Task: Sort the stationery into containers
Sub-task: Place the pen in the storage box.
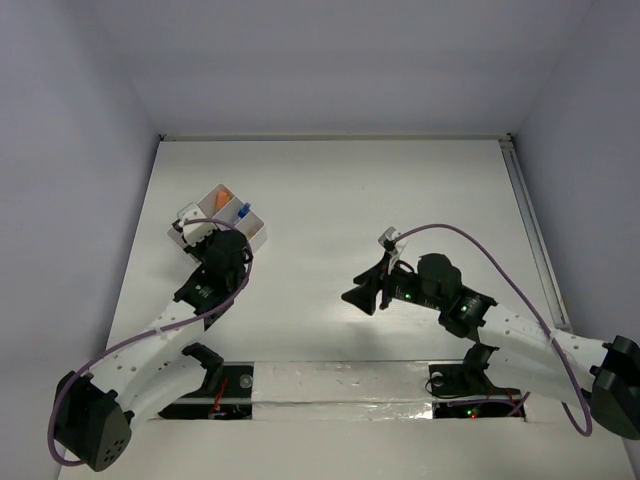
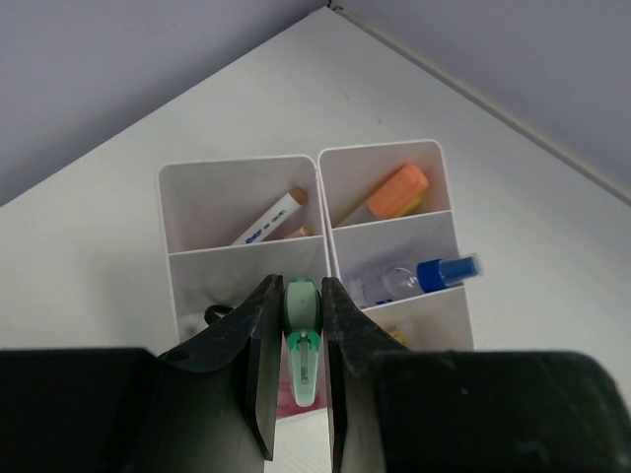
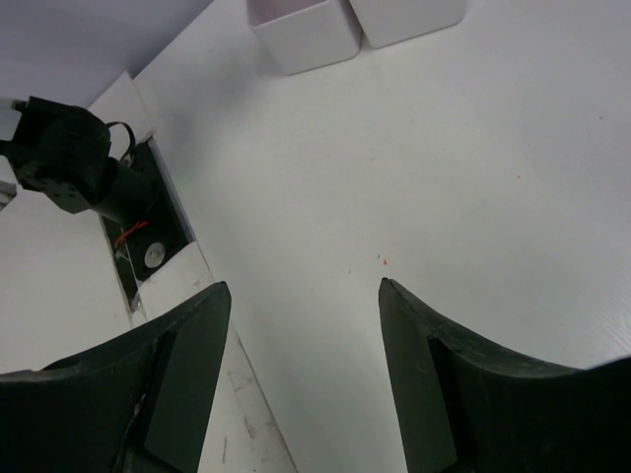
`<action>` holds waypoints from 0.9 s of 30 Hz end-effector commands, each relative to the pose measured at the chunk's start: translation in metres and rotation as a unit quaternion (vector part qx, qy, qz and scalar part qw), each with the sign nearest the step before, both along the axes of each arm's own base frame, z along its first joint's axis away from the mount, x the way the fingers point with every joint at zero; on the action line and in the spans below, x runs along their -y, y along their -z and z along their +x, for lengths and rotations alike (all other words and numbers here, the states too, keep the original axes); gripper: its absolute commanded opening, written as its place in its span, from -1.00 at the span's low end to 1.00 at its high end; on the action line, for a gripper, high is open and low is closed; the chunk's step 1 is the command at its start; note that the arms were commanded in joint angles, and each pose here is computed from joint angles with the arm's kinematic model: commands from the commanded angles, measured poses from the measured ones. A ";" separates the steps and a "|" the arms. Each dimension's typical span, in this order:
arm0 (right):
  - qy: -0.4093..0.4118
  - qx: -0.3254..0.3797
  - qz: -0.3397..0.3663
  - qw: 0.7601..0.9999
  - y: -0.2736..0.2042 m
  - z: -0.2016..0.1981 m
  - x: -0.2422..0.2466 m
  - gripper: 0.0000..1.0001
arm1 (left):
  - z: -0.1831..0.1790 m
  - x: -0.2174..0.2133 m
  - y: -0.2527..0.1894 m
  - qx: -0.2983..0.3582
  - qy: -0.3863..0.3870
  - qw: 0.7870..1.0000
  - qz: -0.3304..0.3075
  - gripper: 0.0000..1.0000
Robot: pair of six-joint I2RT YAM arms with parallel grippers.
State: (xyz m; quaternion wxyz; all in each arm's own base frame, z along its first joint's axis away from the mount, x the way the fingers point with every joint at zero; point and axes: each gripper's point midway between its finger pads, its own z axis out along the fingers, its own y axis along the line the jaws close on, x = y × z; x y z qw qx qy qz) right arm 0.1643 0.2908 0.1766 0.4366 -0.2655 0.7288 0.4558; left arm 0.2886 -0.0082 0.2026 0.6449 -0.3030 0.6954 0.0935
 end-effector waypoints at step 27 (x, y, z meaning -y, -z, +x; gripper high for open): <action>-0.019 0.010 0.037 0.999 -0.010 -0.002 -0.009 0.37 | 0.023 -0.002 0.038 -0.012 -0.001 1.000 -0.011 -0.78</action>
